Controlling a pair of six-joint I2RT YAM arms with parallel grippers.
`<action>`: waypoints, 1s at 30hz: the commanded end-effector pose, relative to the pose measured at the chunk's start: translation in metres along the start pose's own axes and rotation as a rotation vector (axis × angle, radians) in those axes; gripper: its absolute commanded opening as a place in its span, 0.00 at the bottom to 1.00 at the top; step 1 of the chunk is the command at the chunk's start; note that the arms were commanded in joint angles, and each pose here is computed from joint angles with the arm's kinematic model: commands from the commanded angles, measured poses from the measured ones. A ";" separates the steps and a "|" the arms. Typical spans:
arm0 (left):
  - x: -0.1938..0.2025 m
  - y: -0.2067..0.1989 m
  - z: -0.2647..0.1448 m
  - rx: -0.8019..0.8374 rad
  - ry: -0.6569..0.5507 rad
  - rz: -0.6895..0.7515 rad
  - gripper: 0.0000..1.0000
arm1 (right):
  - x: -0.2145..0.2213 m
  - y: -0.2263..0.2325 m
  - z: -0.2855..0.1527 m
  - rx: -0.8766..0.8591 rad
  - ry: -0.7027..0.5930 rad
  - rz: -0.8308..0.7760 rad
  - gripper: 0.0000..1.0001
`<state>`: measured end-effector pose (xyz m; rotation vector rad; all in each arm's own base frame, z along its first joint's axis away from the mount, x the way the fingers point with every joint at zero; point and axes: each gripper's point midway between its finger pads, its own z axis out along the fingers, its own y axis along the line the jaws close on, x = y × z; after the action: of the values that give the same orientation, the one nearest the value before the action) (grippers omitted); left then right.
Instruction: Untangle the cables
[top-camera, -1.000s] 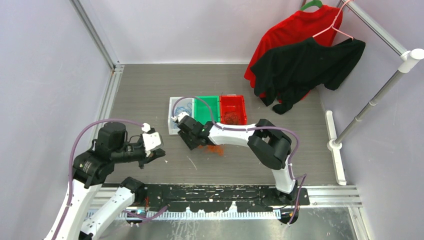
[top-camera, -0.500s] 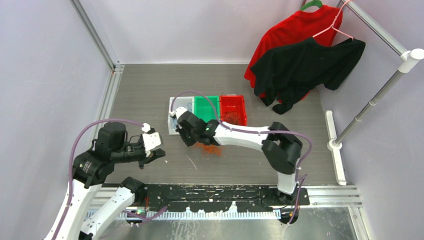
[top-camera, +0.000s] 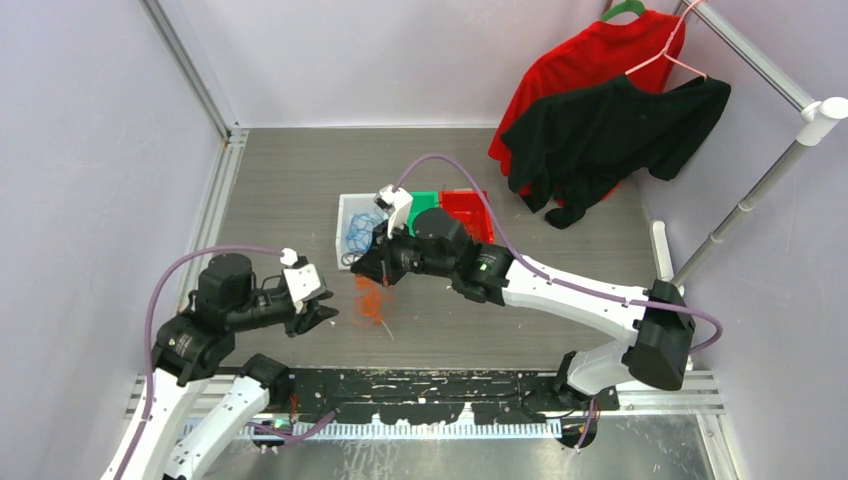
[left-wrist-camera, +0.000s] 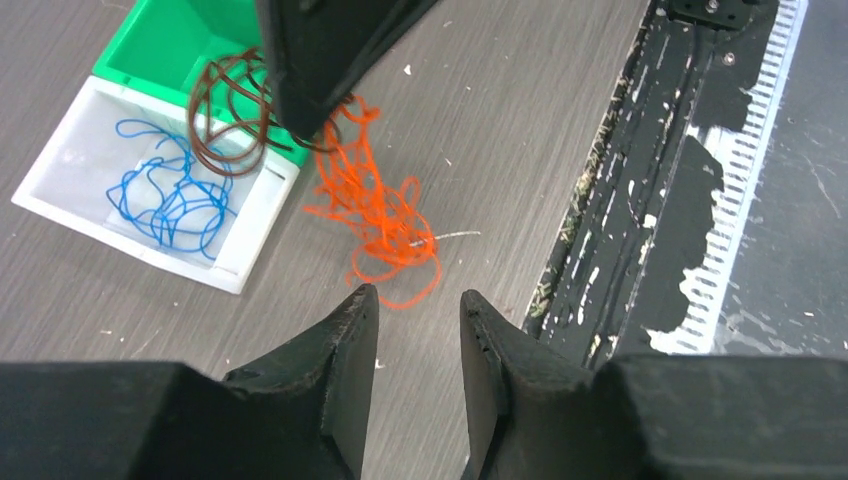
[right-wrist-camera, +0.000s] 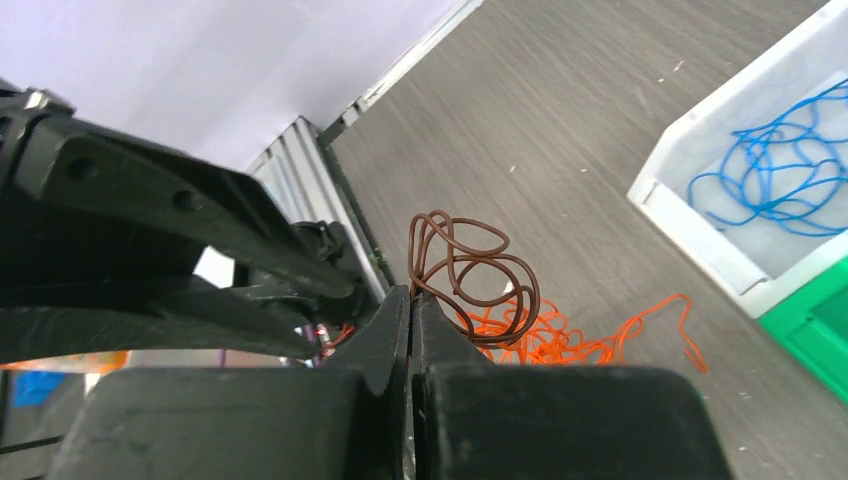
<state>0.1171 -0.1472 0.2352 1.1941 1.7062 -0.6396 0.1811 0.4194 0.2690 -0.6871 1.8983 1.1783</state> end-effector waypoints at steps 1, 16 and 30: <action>-0.031 0.013 0.011 -0.022 -0.137 -0.015 0.37 | -0.027 0.034 -0.011 -0.146 -0.102 0.096 0.01; -0.034 0.030 0.034 -0.033 -0.194 -0.028 0.33 | -0.064 0.070 -0.026 -0.310 -0.234 0.240 0.01; -0.008 0.039 0.026 -0.153 -0.155 0.056 0.00 | -0.089 0.027 -0.075 -0.144 -0.387 0.243 0.03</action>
<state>0.1622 -0.1643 0.2358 1.0183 1.6010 -0.6246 0.1692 0.3981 0.3425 -0.3735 1.7271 1.5330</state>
